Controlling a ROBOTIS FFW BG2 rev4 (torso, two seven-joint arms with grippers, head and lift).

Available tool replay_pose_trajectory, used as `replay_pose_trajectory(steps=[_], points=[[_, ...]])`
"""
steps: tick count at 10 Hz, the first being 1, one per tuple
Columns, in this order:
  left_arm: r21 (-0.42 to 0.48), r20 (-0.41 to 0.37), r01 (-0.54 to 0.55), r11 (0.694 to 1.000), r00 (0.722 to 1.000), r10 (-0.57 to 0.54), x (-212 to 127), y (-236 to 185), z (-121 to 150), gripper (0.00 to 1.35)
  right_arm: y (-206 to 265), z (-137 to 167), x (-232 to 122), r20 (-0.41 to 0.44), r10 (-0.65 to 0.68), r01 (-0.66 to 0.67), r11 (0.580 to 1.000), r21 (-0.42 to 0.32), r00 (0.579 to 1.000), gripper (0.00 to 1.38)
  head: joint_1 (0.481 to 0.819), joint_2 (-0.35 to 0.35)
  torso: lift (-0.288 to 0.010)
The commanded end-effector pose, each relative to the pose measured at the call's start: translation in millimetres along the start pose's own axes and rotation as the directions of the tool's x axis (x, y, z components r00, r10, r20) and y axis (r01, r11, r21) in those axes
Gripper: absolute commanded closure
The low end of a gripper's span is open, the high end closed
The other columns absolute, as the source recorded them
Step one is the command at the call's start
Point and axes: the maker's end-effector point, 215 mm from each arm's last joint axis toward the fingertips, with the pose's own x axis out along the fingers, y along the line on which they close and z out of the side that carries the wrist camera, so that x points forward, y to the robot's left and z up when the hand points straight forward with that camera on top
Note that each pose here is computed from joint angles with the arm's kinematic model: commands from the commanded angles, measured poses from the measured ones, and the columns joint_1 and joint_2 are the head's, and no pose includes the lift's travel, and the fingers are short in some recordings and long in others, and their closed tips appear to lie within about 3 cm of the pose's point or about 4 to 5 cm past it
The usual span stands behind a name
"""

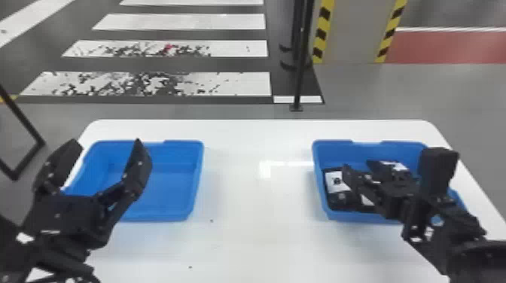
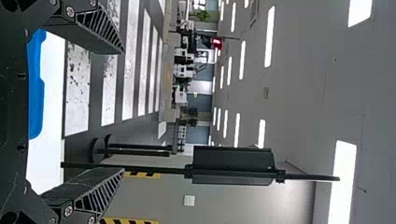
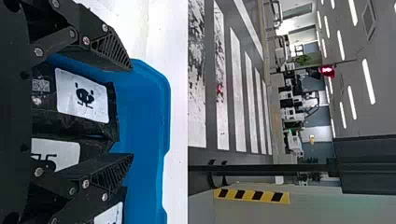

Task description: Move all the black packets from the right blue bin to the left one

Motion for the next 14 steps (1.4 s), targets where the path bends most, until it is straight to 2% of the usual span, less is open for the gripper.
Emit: replay_pose_trajectory(steps=[1, 4, 7, 13, 14], points=[[0.000, 0.001, 0.000, 1.000, 1.000, 0.000, -0.1, 0.2, -0.2, 0.14, 10.4, -13.6, 6.9, -0.031, 0.026, -0.025, 0.999, 0.020, 0.999, 0.49, 0.695, 0.032, -0.140], [0.000, -0.002, 0.001, 1.000, 1.000, -0.001, -0.2, 0.1, -1.5, 0.14, 14.4, -36.0, 9.2, -0.108, 0.027, -0.026, 1.000, 0.009, 0.994, 0.49, 0.695, 0.054, -0.140], [0.000, 0.001, 0.002, 1.000, 1.000, -0.002, 0.4, -0.1, -1.2, 0.14, 8.6, -39.5, 6.9, -0.145, -0.004, 0.002, 1.000, -0.015, 0.989, 0.48, 0.695, 0.056, -0.140], [0.001, -0.009, 0.012, 1.000, 1.000, -0.012, 1.1, -1.4, -7.5, 0.14, 23.8, -69.8, 17.9, -0.207, 0.048, -0.040, 0.998, 0.043, 0.977, 0.50, 0.695, 0.058, -0.140], [0.002, -0.006, 0.014, 1.000, 1.000, -0.014, 1.7, -1.6, -7.2, 0.14, 24.3, -81.9, 15.7, -0.242, 0.051, -0.039, 0.998, 0.051, 0.969, 0.58, 0.695, 0.065, -0.140]])
